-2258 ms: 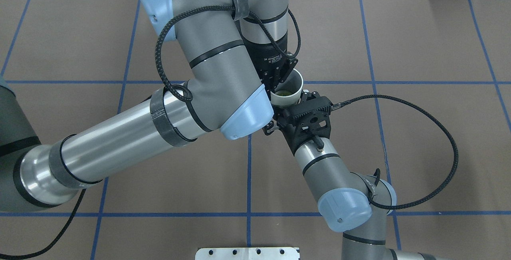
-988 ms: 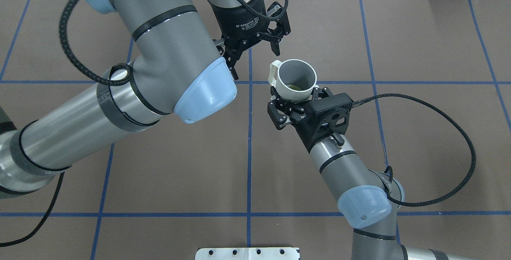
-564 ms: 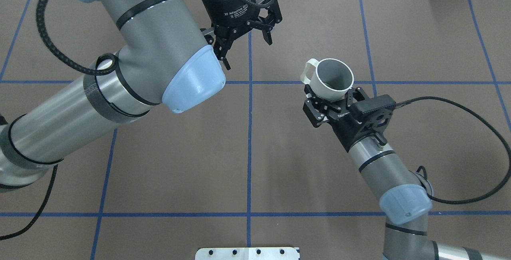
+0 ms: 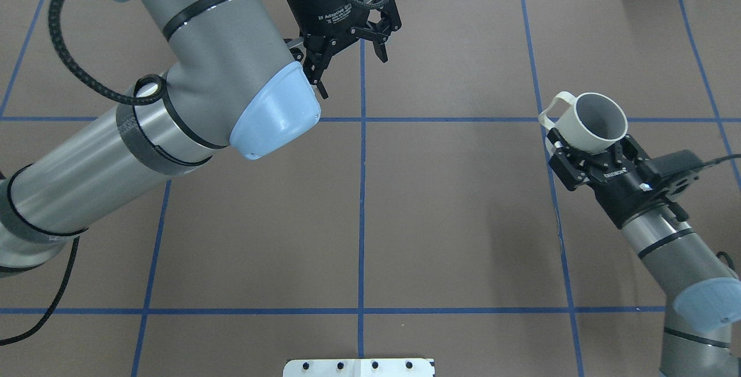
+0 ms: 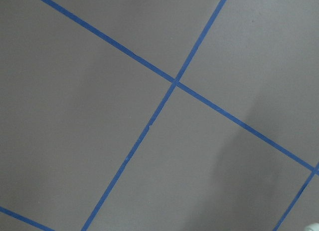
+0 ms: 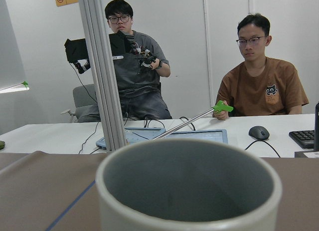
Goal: Left arm hands cup to right arm to dump lemon
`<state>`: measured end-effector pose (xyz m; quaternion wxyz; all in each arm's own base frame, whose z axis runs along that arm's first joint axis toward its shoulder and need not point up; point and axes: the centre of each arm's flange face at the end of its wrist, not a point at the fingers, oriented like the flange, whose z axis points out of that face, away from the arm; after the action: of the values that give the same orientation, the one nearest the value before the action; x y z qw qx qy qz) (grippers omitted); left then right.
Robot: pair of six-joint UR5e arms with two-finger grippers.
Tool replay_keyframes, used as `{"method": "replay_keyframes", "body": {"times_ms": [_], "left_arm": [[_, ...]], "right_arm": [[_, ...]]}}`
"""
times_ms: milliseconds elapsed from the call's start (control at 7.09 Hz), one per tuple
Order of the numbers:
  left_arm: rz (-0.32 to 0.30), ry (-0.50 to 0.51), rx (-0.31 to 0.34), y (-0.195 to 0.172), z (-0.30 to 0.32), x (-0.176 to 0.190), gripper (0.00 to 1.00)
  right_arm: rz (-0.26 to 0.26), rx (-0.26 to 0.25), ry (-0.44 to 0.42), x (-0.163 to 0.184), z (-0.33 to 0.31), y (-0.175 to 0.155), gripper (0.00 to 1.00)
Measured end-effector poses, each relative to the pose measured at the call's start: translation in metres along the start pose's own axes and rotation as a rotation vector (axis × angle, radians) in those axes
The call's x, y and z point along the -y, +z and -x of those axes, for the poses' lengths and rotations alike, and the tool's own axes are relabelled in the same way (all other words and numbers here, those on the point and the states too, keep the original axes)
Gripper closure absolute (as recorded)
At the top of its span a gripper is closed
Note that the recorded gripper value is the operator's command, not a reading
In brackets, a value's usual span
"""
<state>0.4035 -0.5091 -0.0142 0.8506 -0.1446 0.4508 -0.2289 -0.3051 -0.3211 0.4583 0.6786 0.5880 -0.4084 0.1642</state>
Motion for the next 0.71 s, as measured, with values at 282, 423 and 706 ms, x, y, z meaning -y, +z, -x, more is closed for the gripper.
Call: {"method": "replay_keyframes", "body": {"times_ms": [282,423,706], "left_arm": [[0.000,-0.002,0.008,0.005,0.000,0.000,0.00],[0.000,-0.004,0.015,0.009,0.000,0.001,0.00],[0.003,-0.009,0.028,0.019,0.003,0.003,0.00]], "right_arm": [[0.008,0.001,-0.005,0.001,-0.065,-0.037,0.59],[0.004,0.005,0.003,-0.002,-0.094,-0.051,0.60],[-0.009,-0.002,0.008,-0.013,-0.153,-0.072,0.60]]}}
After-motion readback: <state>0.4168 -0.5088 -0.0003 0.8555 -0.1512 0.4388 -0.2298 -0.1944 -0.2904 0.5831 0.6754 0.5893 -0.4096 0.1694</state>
